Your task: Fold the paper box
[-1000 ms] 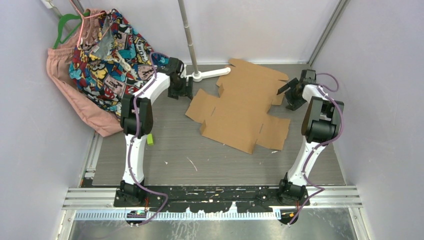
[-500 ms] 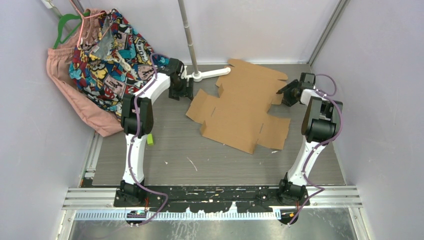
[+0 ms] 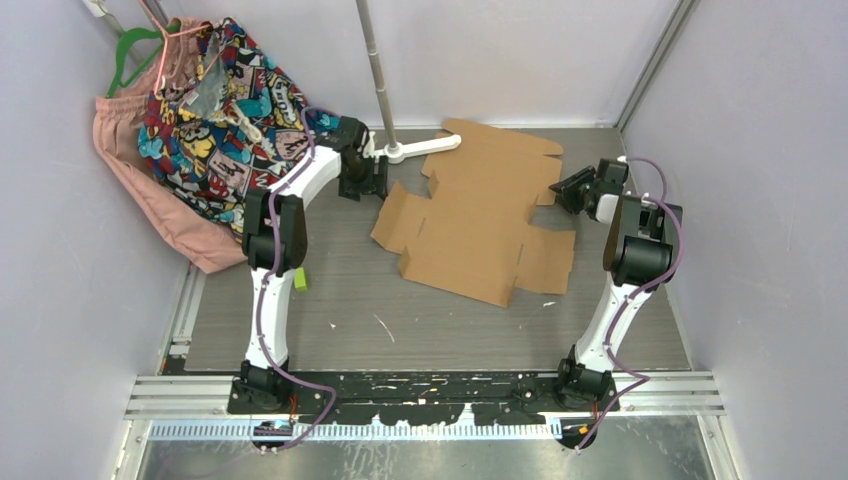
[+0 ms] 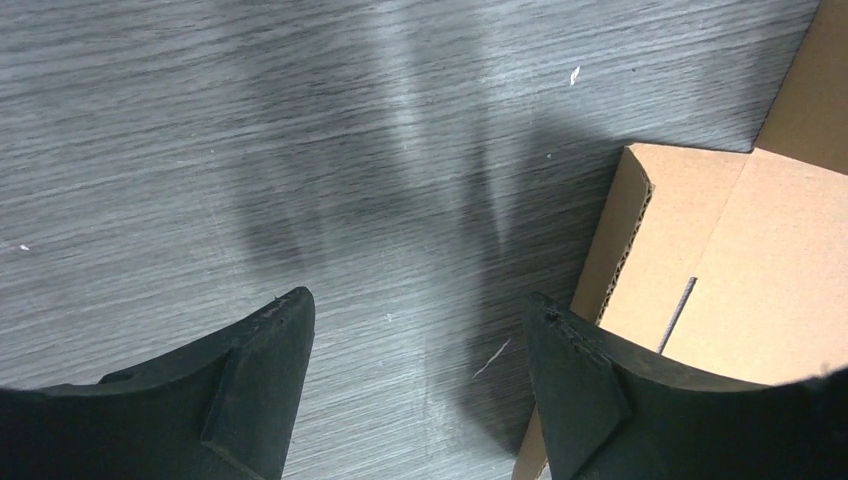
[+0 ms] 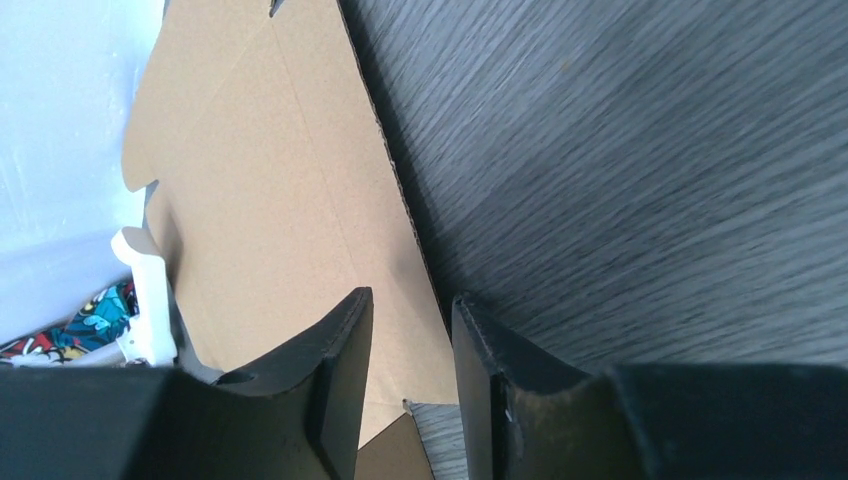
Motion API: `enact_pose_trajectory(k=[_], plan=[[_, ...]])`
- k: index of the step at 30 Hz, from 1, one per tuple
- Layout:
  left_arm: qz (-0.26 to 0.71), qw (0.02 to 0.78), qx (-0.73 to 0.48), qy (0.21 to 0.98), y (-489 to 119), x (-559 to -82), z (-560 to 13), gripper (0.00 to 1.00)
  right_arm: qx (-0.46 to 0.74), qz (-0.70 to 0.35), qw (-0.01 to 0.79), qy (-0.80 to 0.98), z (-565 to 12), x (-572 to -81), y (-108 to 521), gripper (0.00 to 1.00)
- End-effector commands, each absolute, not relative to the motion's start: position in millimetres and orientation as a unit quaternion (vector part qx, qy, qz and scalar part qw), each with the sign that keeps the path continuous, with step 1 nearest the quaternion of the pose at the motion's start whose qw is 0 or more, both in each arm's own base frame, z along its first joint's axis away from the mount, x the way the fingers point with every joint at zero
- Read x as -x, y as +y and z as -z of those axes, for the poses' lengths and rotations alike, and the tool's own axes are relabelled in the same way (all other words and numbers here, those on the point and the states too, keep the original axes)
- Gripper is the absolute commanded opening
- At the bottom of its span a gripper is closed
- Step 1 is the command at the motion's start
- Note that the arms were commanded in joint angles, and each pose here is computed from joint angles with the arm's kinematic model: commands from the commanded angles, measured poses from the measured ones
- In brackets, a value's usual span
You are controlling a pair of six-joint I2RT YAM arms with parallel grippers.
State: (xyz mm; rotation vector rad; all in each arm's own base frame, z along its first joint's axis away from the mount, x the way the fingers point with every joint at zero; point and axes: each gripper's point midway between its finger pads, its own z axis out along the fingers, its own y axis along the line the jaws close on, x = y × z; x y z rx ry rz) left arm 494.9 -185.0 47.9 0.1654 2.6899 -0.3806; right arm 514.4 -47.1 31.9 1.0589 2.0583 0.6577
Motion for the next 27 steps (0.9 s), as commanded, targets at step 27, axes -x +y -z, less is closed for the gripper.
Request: enact_pose_trajectory(k=[27], plan=[[0.16,0.204,-0.1,0.961,-211.0,-491.7,-47.1,0.76,-0.313,-0.377,0.457,0.742,-99.2,-513.7,-5.2,0.36]])
